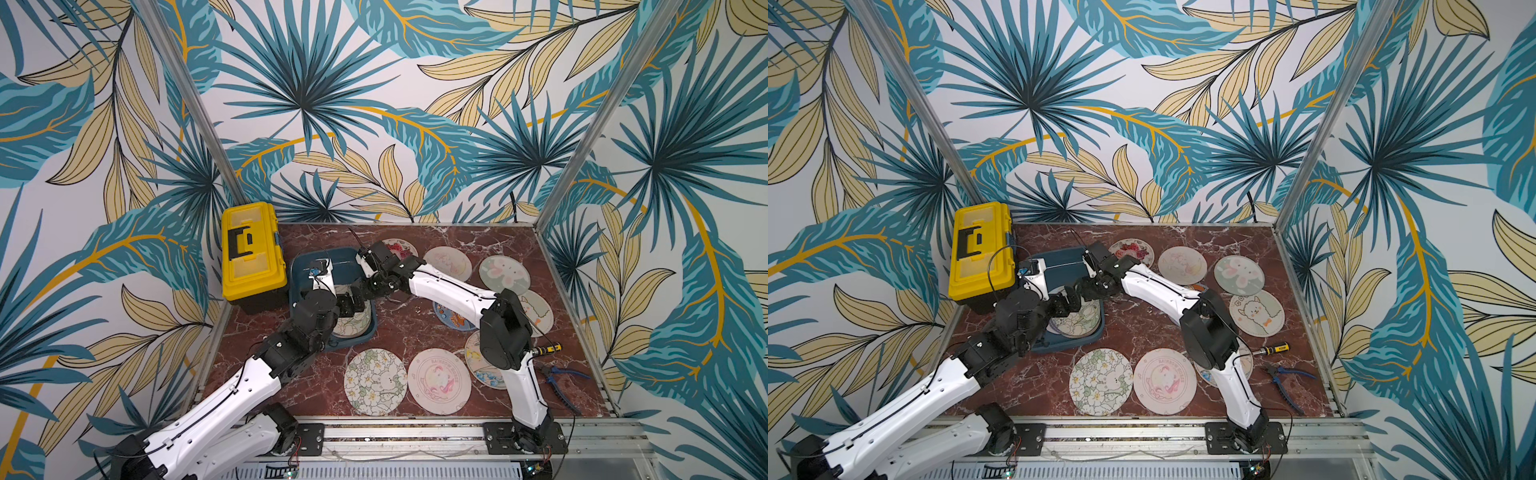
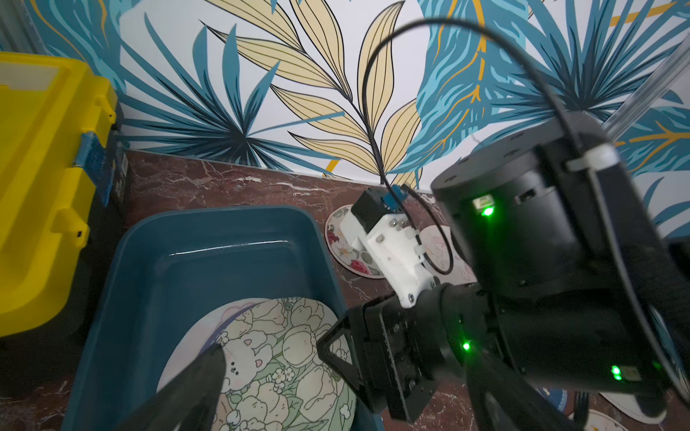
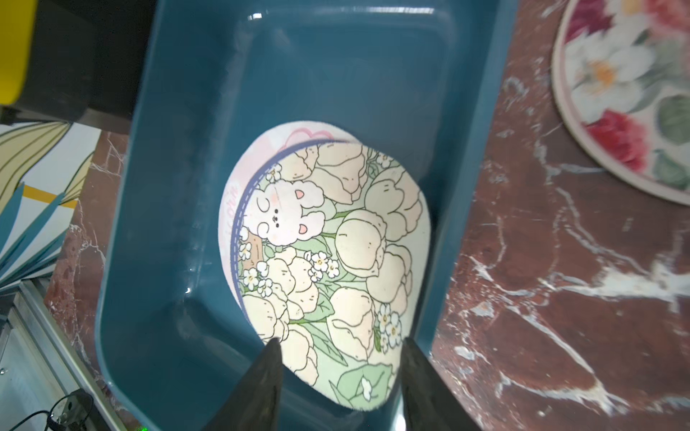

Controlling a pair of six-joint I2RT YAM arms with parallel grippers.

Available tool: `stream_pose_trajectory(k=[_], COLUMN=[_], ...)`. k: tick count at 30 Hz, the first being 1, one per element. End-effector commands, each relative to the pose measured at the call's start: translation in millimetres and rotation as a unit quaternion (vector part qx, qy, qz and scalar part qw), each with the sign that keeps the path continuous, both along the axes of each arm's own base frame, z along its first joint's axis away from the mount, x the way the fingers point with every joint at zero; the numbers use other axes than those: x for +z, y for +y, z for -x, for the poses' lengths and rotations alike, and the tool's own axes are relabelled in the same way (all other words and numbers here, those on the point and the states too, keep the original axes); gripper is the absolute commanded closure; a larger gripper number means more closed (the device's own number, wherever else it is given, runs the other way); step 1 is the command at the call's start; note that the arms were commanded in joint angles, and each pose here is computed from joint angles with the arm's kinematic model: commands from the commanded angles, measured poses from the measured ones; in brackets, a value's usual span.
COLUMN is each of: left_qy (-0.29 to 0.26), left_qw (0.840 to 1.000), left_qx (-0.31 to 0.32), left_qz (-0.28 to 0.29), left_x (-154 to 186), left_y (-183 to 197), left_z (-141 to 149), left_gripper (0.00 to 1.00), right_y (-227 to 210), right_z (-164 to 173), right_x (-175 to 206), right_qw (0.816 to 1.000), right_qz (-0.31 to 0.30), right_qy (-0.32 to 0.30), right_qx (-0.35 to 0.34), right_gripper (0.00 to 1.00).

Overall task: Put the coasters into the storage box
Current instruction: Place the coaster in the storage box.

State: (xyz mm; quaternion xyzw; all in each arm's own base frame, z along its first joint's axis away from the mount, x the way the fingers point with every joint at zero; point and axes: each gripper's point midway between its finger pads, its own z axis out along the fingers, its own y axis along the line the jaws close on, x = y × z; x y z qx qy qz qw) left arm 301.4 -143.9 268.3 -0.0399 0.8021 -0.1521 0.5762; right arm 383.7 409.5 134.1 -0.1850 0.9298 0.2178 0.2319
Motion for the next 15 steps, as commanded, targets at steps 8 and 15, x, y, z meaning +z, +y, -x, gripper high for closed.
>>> stream_pose_trajectory(k=[8,15], left_qy=[0.033,0.064], left_qw=[0.996,0.988], left_qx=[-0.081,-0.136], left_qz=[-0.014,-0.032], left_x=[-13,-25], left_y=[-43,-90], left_z=[-14,-29], left_gripper=[0.0,0.0], right_y=[-57,-110], right_z=[-6,-10], right_x=[12,4], right_qw=[0.998,0.994], right_qz=[0.021,0.027], right_qy=[-0.026,-0.008], right_qx=[-0.05,-0.106], right_gripper=[0.45,0.43])
